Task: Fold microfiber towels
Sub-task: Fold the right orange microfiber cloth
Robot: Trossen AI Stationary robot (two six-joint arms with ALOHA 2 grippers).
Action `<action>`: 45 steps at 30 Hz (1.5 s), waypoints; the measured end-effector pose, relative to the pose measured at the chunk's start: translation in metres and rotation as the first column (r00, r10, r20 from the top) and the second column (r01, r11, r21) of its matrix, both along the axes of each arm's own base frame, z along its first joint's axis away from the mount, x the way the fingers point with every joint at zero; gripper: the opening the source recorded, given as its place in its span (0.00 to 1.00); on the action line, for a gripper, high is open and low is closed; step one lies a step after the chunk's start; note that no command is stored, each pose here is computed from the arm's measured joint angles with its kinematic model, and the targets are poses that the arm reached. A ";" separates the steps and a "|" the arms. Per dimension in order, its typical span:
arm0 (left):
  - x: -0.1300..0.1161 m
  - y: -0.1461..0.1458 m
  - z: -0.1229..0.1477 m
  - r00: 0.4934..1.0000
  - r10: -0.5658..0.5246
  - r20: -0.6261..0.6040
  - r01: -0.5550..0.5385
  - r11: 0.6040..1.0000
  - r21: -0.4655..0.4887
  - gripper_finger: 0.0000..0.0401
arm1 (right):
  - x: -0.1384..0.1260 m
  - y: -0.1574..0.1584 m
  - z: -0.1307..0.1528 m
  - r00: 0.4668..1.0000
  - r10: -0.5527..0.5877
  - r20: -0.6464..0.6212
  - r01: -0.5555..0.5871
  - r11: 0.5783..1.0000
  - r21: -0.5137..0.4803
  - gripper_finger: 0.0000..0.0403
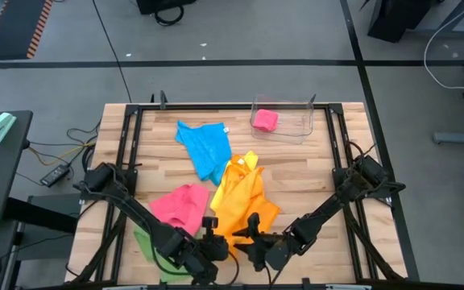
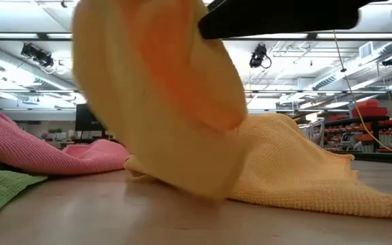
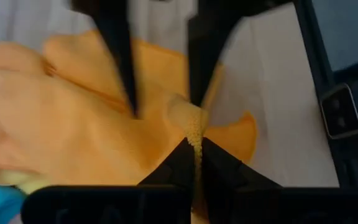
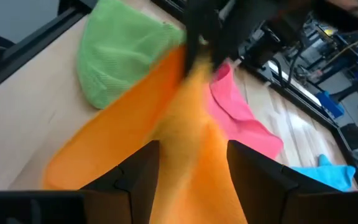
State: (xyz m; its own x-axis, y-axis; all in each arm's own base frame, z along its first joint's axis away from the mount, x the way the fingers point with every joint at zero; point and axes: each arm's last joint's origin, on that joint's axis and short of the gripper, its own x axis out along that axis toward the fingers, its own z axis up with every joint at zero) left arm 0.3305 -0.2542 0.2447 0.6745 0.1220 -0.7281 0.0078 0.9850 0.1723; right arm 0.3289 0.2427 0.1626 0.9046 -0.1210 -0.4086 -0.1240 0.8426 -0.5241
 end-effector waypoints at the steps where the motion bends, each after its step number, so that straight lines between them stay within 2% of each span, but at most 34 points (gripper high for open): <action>1: -0.001 0.001 0.005 1.000 0.007 0.019 -0.007 1.000 -0.001 0.05 | -0.001 0.001 0.000 1.000 0.004 -0.002 -0.004 1.000 -0.001 0.49; 6: -0.011 0.004 0.026 0.996 0.017 0.090 -0.021 0.999 0.043 0.02 | -0.009 0.010 0.007 1.000 0.013 0.019 -0.012 1.000 -0.027 0.49; 10: -0.016 0.006 0.038 0.992 0.026 0.123 -0.028 0.999 0.022 0.07 | -0.016 0.022 0.014 0.997 0.069 0.028 -0.068 0.996 -0.058 0.49; 13: -0.016 0.006 0.037 0.991 0.042 0.124 -0.043 0.999 0.007 0.09 | -0.018 0.026 0.013 0.993 0.119 0.012 -0.119 0.993 -0.020 0.49; 16: -0.014 0.008 0.037 0.991 0.052 0.127 -0.053 0.999 0.003 0.08 | -0.016 0.023 0.013 0.996 0.092 0.016 -0.093 0.995 0.030 0.49; 20: -0.013 0.008 0.039 0.990 0.031 0.135 -0.033 0.999 0.019 0.04 | -0.013 0.019 0.012 0.996 0.085 0.002 -0.085 0.996 0.023 0.49; 23: -0.011 0.007 0.043 0.987 -0.003 0.163 -0.002 1.000 0.030 0.03 | -0.009 0.013 0.012 1.000 0.021 0.022 -0.021 1.000 0.008 0.48; 26: -0.011 0.006 0.043 0.986 -0.024 0.164 0.016 0.999 0.048 0.06 | -0.004 0.005 0.011 1.000 0.004 0.011 -0.004 1.000 -0.004 0.40; 31: -0.017 0.008 0.046 0.989 -0.055 0.137 0.044 0.996 0.080 0.10 | -0.007 0.002 0.011 0.999 0.019 -0.046 -0.022 0.998 -0.055 0.13; 33: -0.021 0.007 0.053 0.986 -0.080 0.148 0.068 0.994 0.085 0.10 | -0.008 0.006 0.021 0.998 0.033 -0.060 -0.037 0.997 -0.071 0.04; 34: -0.024 0.007 0.058 0.983 -0.095 0.155 0.082 0.993 0.089 0.10 | -0.009 0.008 0.029 0.997 0.037 -0.067 -0.043 0.996 -0.080 0.03; 39: -0.044 0.004 0.086 0.959 -0.175 0.225 0.163 0.984 0.071 0.06 | -0.010 0.024 0.083 0.997 0.059 -0.057 -0.066 0.990 -0.127 0.03; 42: -0.054 -0.003 0.103 0.919 -0.272 0.285 0.268 0.962 0.056 0.04 | -0.013 0.033 0.125 0.994 0.094 -0.046 -0.099 0.990 -0.102 0.03; 45: -0.061 -0.012 0.120 0.850 -0.370 0.375 0.380 0.924 0.049 0.03 | -0.016 0.039 0.166 0.993 0.117 -0.027 -0.119 0.990 -0.074 0.03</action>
State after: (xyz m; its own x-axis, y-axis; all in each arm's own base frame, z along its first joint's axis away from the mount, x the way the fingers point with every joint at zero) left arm 0.2695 -0.2661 0.3644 0.8850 -0.2105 -0.4153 0.3185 0.9243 0.2102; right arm 0.3126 0.2813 0.3282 0.9051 -0.0450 -0.4228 -0.2327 0.7798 -0.5812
